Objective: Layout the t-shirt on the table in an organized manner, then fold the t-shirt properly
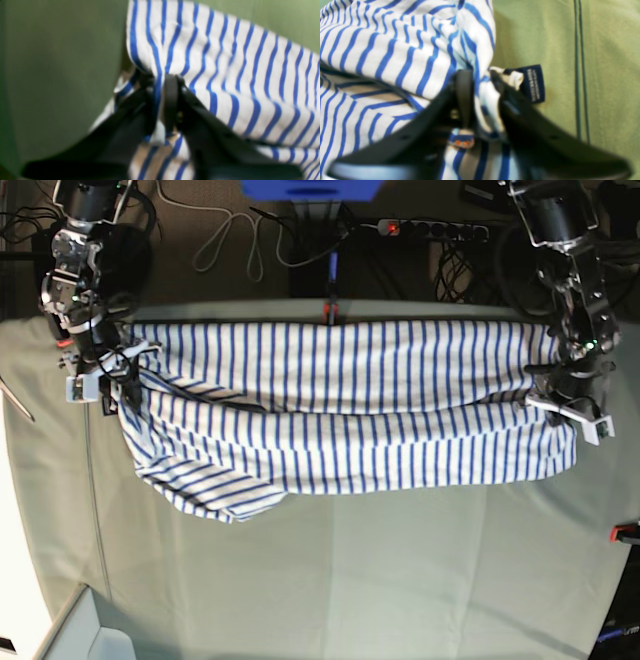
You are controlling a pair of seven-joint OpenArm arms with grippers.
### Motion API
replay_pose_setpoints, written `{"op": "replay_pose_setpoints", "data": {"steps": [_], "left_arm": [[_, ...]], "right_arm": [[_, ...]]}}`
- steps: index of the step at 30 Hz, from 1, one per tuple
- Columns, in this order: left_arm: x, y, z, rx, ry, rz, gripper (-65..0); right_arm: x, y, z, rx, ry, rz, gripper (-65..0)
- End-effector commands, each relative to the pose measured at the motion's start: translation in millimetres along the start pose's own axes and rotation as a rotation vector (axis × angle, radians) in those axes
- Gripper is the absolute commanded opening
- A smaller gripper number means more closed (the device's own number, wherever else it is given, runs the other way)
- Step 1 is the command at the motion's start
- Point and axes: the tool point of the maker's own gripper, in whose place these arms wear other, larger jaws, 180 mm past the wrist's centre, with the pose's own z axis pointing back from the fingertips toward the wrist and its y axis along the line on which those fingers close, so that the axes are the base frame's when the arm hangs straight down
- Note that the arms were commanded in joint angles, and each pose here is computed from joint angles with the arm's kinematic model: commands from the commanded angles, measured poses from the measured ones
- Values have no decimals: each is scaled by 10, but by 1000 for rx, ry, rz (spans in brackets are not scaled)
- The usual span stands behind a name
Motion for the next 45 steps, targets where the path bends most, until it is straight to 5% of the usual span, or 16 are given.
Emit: {"op": "replay_pose_setpoints", "data": {"steps": [1, 6, 13, 23, 30, 45], "left_arm": [[275, 17, -1, 4, -63, -2, -516], [303, 83, 145, 21, -21, -12, -335], [791, 309, 469, 78, -173, 90, -330], [842, 342, -328, 47, -29, 252, -330], [964, 339, -483, 61, -135, 276, -330], [568, 298, -794, 72, -90, 261, -330]], "right_arm": [[173, -32, 0, 17, -53, 11, -427], [428, -230, 103, -40, -121, 36, -285], [741, -297, 168, -79, -197, 68, -278], [895, 31, -75, 20, -215, 103, -278], [888, 138, -119, 51, -210, 110, -278], [893, 121, -181, 49, -172, 123, -278]]}}
